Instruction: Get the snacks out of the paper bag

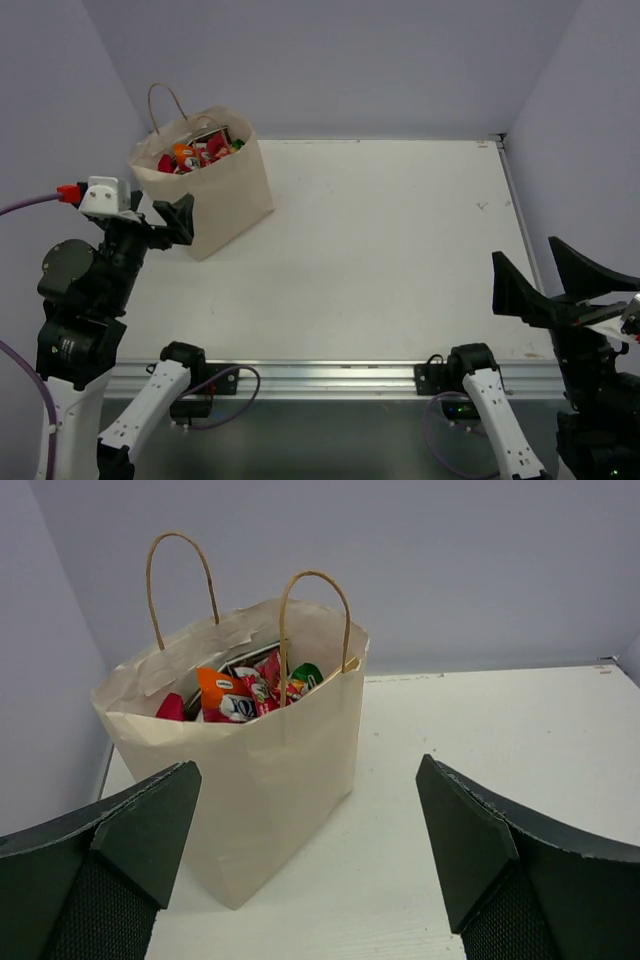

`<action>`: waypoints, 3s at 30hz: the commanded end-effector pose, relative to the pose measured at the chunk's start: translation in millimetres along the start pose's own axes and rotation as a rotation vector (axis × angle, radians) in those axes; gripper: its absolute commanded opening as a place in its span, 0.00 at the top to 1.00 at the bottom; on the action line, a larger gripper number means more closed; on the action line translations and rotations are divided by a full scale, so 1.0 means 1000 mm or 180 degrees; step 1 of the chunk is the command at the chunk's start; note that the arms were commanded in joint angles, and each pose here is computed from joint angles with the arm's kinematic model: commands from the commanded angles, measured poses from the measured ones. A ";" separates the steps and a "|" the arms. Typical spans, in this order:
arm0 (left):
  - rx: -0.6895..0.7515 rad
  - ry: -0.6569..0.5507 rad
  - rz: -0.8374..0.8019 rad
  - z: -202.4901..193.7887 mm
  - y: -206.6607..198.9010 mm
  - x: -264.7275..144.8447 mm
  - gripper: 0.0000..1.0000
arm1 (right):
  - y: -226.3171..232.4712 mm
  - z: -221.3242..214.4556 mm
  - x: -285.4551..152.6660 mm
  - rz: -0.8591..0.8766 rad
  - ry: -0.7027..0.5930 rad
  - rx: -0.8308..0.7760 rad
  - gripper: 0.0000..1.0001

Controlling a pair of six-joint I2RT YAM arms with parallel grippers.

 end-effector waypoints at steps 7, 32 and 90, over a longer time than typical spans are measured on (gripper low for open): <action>-0.0060 0.0518 -0.0260 -0.027 -0.015 0.024 0.00 | 0.007 -0.036 0.021 0.0281 0.0338 0.0131 0.01; 0.0262 0.1671 -0.0422 -0.067 0.015 0.191 0.00 | 0.026 -0.155 0.057 0.0871 0.1777 0.0857 0.01; -0.0120 0.2092 -0.1839 -0.125 -0.224 0.110 0.62 | 0.024 -0.158 0.048 0.0825 0.1705 0.0803 0.01</action>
Point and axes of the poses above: each gripper's point midway between its finger pads, its own x axis out along the fingers, its own y axis along the line the jaws close on, z = x × y, the point moved 4 cm from there along -x, back along the fingers, and after that the axes turned 2 degrees about -x, right-handed, at the moved point
